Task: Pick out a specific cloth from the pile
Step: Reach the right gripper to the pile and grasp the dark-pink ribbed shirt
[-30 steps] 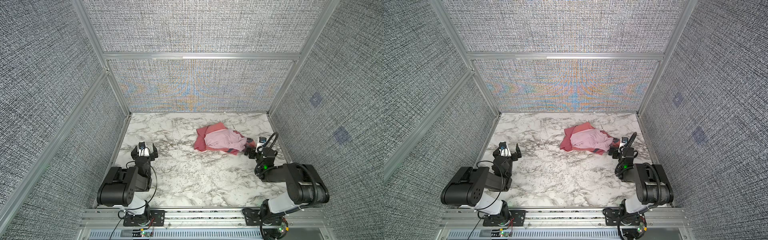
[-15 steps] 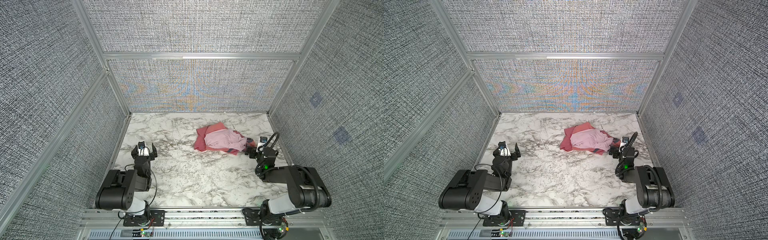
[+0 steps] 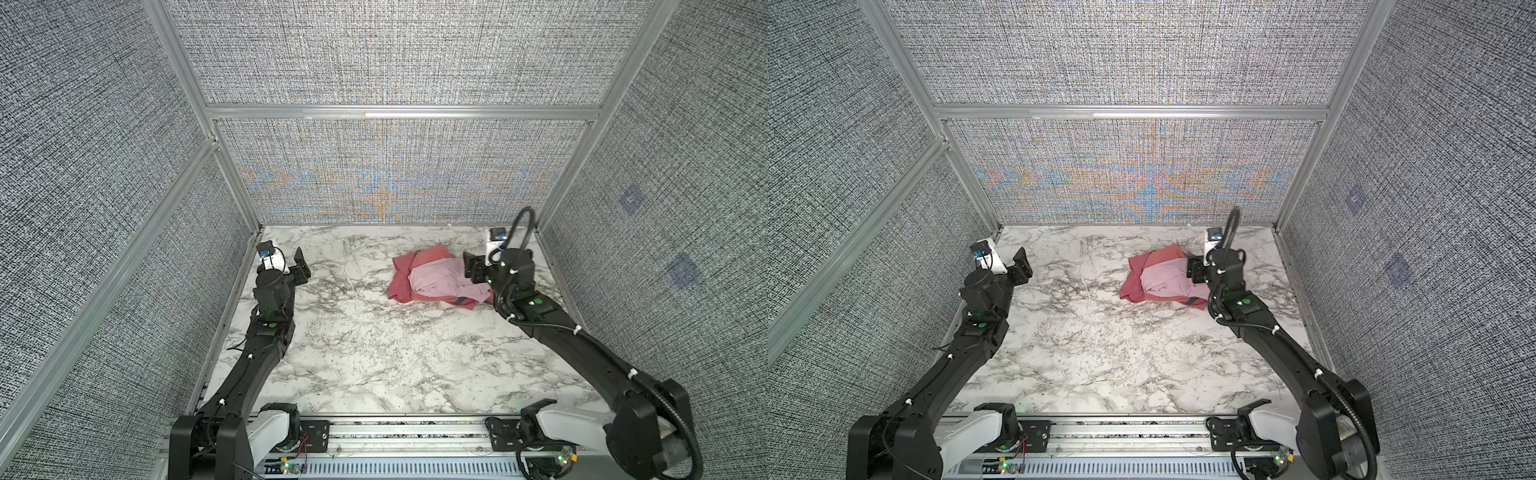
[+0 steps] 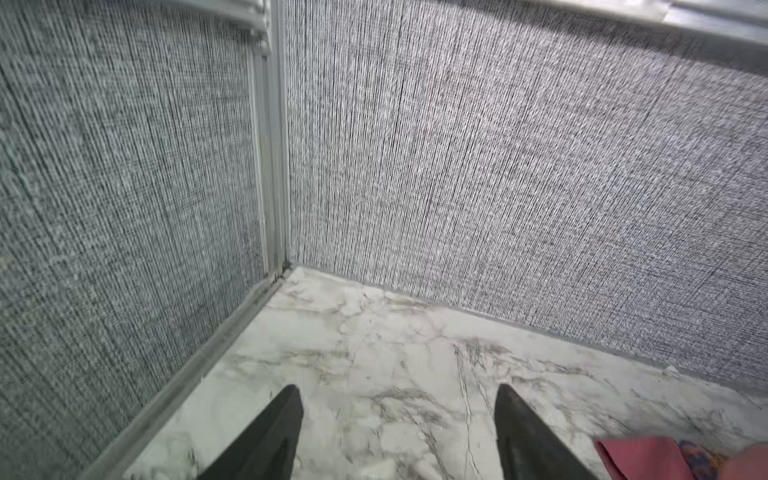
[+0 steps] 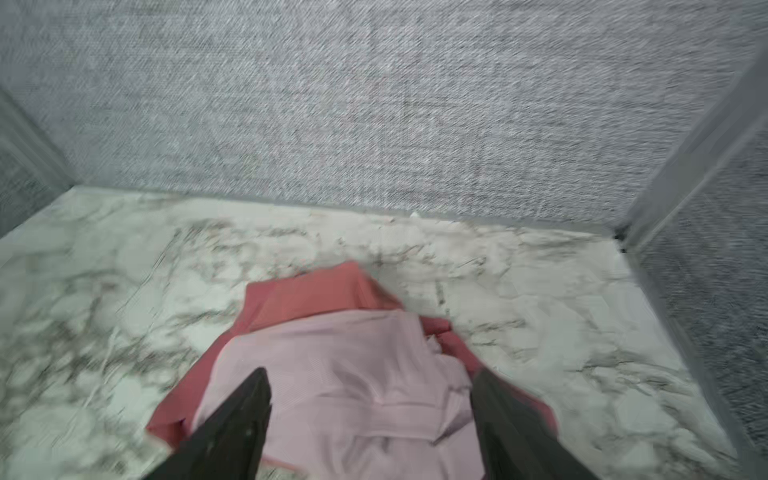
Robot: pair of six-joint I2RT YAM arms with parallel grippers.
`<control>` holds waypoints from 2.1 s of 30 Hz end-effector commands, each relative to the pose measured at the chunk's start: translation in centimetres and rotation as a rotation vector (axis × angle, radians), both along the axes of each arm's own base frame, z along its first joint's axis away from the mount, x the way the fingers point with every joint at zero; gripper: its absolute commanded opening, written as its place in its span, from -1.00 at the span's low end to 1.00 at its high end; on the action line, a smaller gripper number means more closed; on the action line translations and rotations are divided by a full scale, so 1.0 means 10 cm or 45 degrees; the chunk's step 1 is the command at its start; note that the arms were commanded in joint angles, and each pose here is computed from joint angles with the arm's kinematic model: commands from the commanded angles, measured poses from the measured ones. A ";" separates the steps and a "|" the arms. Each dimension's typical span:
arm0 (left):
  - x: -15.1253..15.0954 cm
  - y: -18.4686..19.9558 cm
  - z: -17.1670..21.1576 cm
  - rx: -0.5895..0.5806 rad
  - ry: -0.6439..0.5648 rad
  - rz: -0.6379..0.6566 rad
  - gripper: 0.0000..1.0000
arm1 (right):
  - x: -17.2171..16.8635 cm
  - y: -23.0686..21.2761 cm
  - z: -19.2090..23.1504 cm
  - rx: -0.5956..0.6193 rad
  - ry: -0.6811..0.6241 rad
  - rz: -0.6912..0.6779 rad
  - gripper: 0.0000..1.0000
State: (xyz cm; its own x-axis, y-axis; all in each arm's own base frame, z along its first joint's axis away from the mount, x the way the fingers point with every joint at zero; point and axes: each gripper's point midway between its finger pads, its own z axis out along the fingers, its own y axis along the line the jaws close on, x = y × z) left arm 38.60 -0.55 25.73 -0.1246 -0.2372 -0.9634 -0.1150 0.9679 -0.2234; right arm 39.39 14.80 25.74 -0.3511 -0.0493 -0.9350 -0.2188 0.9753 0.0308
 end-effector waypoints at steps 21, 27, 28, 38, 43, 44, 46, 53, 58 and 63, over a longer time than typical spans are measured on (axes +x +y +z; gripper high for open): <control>-0.41 -0.06 -0.49 -0.130 0.265 -0.037 0.54 | -0.11 2.09 -1.85 -0.418 0.568 0.392 0.30; -0.37 -0.09 -0.55 -0.139 0.291 -0.055 0.54 | 0.01 2.09 -1.96 -0.475 0.571 0.340 0.28; -0.37 -0.10 -0.55 -0.140 0.294 -0.060 0.54 | 0.02 2.09 -1.98 -0.480 0.573 0.336 0.27; -0.36 -0.11 -0.56 -0.139 0.294 -0.062 0.54 | 0.17 1.98 -2.06 -0.482 0.573 0.260 0.21; -0.36 -0.11 -0.57 -0.143 0.299 -0.061 0.53 | 0.21 1.93 -2.13 -0.502 0.579 0.243 0.18; -0.36 -0.10 -0.57 -0.144 0.299 -0.059 0.54 | 0.21 1.93 -2.14 -0.504 0.580 0.242 0.17; -0.36 -0.11 -0.58 -0.145 0.301 -0.060 0.53 | 0.23 1.91 -2.15 -0.513 0.573 0.231 0.12; -0.36 -0.10 -0.57 -0.148 0.300 -0.058 0.54 | 0.29 1.87 -2.18 -0.510 0.572 0.212 -0.31; -0.36 -0.10 -0.57 -0.147 0.304 -0.055 0.54 | 0.32 1.86 -2.19 -0.482 0.575 0.209 -0.79; -0.35 -0.10 -0.55 -0.148 0.297 -0.055 0.54 | 0.33 1.86 -2.14 -0.461 0.566 0.207 -1.00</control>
